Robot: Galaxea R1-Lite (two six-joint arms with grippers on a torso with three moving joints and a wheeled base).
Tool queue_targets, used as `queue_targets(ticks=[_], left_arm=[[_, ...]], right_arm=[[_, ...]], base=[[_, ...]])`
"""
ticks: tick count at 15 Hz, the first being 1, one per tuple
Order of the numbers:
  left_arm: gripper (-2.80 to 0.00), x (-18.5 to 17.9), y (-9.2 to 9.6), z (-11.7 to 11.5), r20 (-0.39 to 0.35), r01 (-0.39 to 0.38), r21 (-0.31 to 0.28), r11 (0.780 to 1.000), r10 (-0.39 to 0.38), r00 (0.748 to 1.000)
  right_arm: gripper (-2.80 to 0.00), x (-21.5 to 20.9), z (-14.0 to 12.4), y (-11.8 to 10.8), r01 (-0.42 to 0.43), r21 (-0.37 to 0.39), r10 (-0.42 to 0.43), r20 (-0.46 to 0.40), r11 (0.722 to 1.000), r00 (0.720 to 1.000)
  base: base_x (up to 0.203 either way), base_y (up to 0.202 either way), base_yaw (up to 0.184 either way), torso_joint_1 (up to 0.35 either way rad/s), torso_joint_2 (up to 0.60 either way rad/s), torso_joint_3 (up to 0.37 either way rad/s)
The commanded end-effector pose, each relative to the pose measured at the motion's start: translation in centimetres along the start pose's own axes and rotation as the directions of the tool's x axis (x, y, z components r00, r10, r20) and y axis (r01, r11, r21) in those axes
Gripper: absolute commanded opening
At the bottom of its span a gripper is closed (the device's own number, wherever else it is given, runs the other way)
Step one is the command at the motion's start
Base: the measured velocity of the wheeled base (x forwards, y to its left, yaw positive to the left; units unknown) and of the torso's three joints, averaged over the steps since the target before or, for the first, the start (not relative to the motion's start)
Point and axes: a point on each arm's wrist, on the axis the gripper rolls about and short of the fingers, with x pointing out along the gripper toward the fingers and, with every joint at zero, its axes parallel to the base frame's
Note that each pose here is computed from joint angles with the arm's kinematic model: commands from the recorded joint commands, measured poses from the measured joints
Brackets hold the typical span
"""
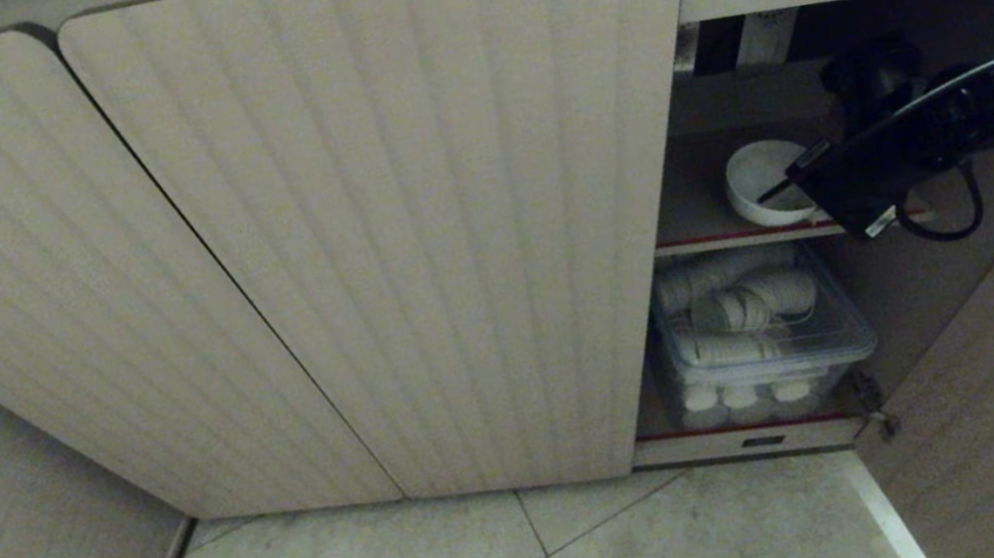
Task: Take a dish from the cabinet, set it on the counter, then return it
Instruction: Put it back into the cabinet
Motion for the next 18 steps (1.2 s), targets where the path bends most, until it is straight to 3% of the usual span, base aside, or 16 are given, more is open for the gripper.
queue_targets(ticks=[1, 7, 18], left_arm=[[-2.80, 0.0, 0.0, 0.0, 0.002, -0.001, -0.001, 1.000, 0.001, 1.000], [-2.80, 0.0, 0.0, 0.0, 0.002, -0.001, -0.001, 1.000, 0.001, 1.000], [-2.80, 0.0, 0.0, 0.0, 0.002, -0.001, -0.001, 1.000, 0.001, 1.000]], right_arm=[[-2.80, 0.0, -0.2, 0.0, 0.011, 0.002, -0.011, -0.010, 1.000, 1.000], [-2.80, -0.1, -0.2, 0.0, 0.009, -0.003, -0.009, -0.053, 1.000, 0.999], [-2.80, 1.1, -0.2, 0.2, 0.021, -0.002, -0.021, -0.057, 1.000, 0.998]], base=[[0.000, 0.000, 0.000, 0.000, 0.00, 0.000], [0.000, 0.000, 0.000, 0.000, 0.00, 0.000], [0.000, 0.000, 0.000, 0.000, 0.00, 0.000]])
